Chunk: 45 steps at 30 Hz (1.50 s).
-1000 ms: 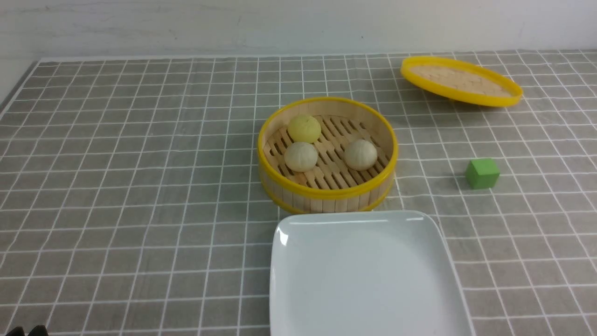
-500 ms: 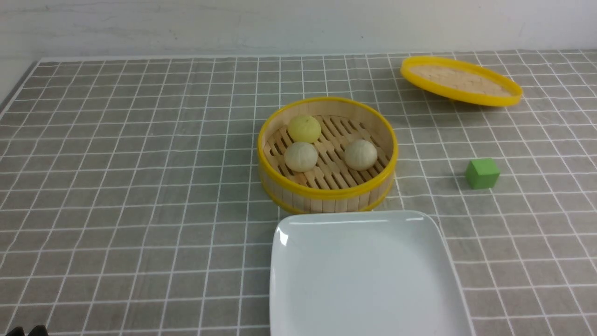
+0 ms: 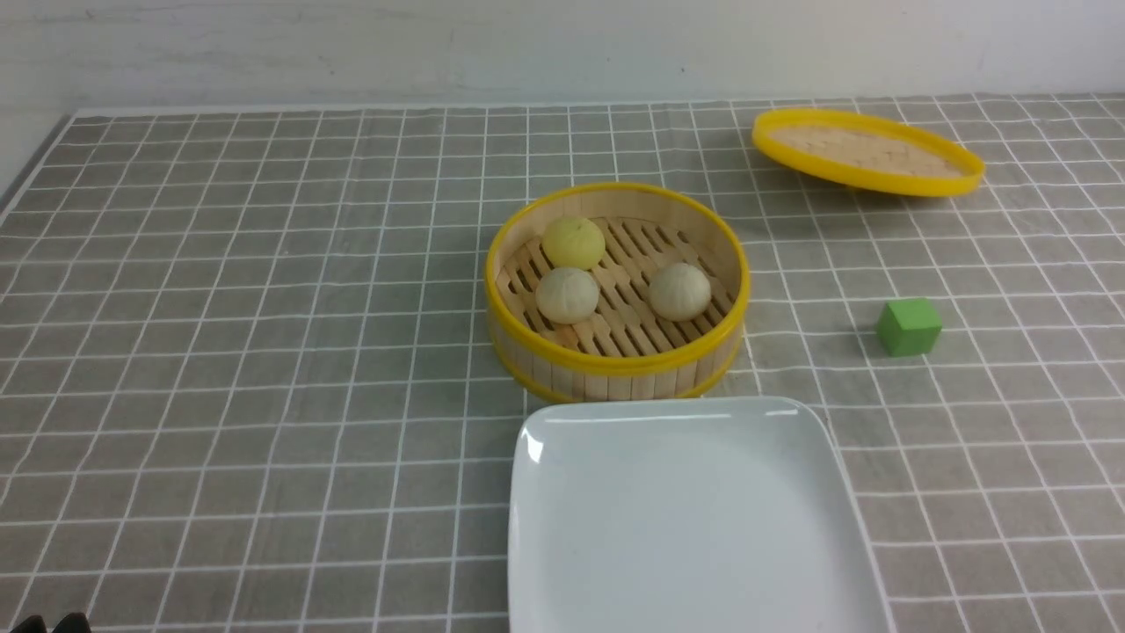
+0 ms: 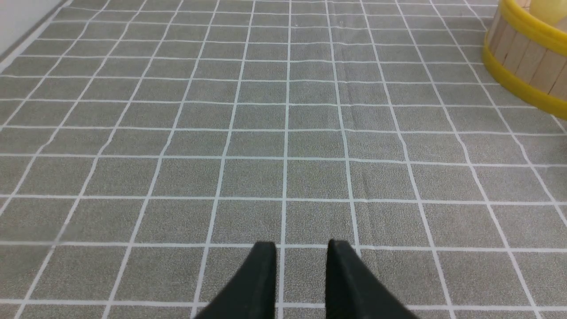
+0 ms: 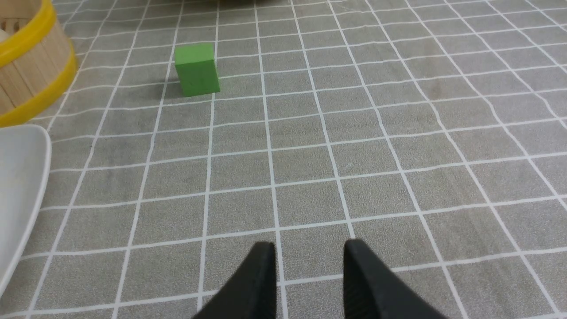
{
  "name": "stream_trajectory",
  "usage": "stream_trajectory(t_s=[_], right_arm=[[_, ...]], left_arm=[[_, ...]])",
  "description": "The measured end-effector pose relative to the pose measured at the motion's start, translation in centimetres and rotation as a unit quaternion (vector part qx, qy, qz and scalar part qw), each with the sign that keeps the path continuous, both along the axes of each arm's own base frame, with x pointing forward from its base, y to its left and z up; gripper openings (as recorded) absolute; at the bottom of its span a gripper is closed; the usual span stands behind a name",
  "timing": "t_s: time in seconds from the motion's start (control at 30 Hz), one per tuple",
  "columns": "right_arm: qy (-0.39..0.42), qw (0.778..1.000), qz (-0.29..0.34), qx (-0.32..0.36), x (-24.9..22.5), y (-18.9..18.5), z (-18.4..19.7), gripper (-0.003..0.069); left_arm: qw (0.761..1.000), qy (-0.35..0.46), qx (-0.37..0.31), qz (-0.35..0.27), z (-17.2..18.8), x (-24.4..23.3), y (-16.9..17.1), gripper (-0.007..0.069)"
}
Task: Put the steamed buns into the plate on the grey tablecloth.
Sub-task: 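Reach toward a bun in the bamboo steamer with the right gripper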
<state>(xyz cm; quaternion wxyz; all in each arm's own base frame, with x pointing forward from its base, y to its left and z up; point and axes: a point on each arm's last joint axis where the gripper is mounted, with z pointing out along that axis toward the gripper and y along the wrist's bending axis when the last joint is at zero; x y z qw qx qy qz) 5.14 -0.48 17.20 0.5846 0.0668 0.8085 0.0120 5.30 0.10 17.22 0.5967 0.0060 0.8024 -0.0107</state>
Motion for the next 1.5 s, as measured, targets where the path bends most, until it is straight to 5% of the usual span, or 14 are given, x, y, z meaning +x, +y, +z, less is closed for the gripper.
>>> stream_trajectory(t_s=[0.2,0.3,0.4,0.47,0.53,0.7,0.93,1.03,1.07,1.13,1.27,1.3,1.37,1.5], right_arm=[[-0.002,1.0,-0.001,-0.014,0.0,-0.1,0.0,0.0239],[-0.011,1.0,0.013,0.017,0.1,0.0,0.0,0.0239],[-0.02,0.976,-0.028,0.214,0.1,0.7,0.1,0.0239],[-0.019,0.959,-0.035,0.28,0.1,1.0,0.1,0.0239],[-0.016,0.923,-0.045,0.382,0.1,1.4,0.2,0.0239],[-0.021,0.897,-0.05,0.438,0.2,1.5,0.4,0.0239],[-0.108,0.899,-0.026,0.423,0.1,1.2,3.7,0.0232],[-0.199,0.933,0.008,0.3,-0.5,0.8,10.1,0.0191],[-0.206,0.938,0.011,0.279,-0.5,0.8,11.1,0.0183],[-0.201,0.967,0.018,0.158,-0.3,0.7,15.7,0.0122],[0.035,0.998,0.005,0.051,3.7,0.4,17.1,0.0018],[0.035,0.998,0.005,0.051,3.9,0.3,17.1,0.0013],[0.218,0.974,-0.002,0.056,6.1,0.4,14.7,-0.0012],[0.356,0.929,0.05,0.084,9.8,1.5,11.7,-0.0015]], left_arm=[[1.0,-0.003,-0.005,0.001,0.1,0.0,0.0,0.0196],[0.998,-0.003,-0.069,0.007,0.1,0.0,-0.2,0.0198],[0.955,0.017,-0.296,0.03,0.1,0.0,-1.0,0.0199],[0.93,0.025,-0.364,0.039,0.1,-0.1,-1.3,0.02],[0.868,0.043,-0.492,0.053,0.3,-0.1,-1.7,0.0203],[0.813,0.052,-0.576,0.065,0.5,-0.1,-1.9,0.0213],[0.795,0.017,-0.605,0.037,3.2,-0.3,-2.0,0.0186],[0.843,-0.09,-0.529,-0.043,10.7,-2.0,-1.8,0.0114],[0.844,-0.091,-0.527,-0.041,10.7,-2.2,-1.8,0.0108],[0.886,-0.104,-0.447,-0.07,15.2,-2.9,-2.1,0.0034],[0.929,0.081,-0.35,-0.083,16.9,-0.4,-3.5,0.0002],[0.931,0.096,-0.344,-0.077,16.7,-0.2,-3.6,0.0002],[0.923,0.234,-0.297,-0.073,14.9,2.0,-4.1,0.0002],[0.895,0.348,-0.273,-0.053,12.8,4.9,-4.5,0.0002]])
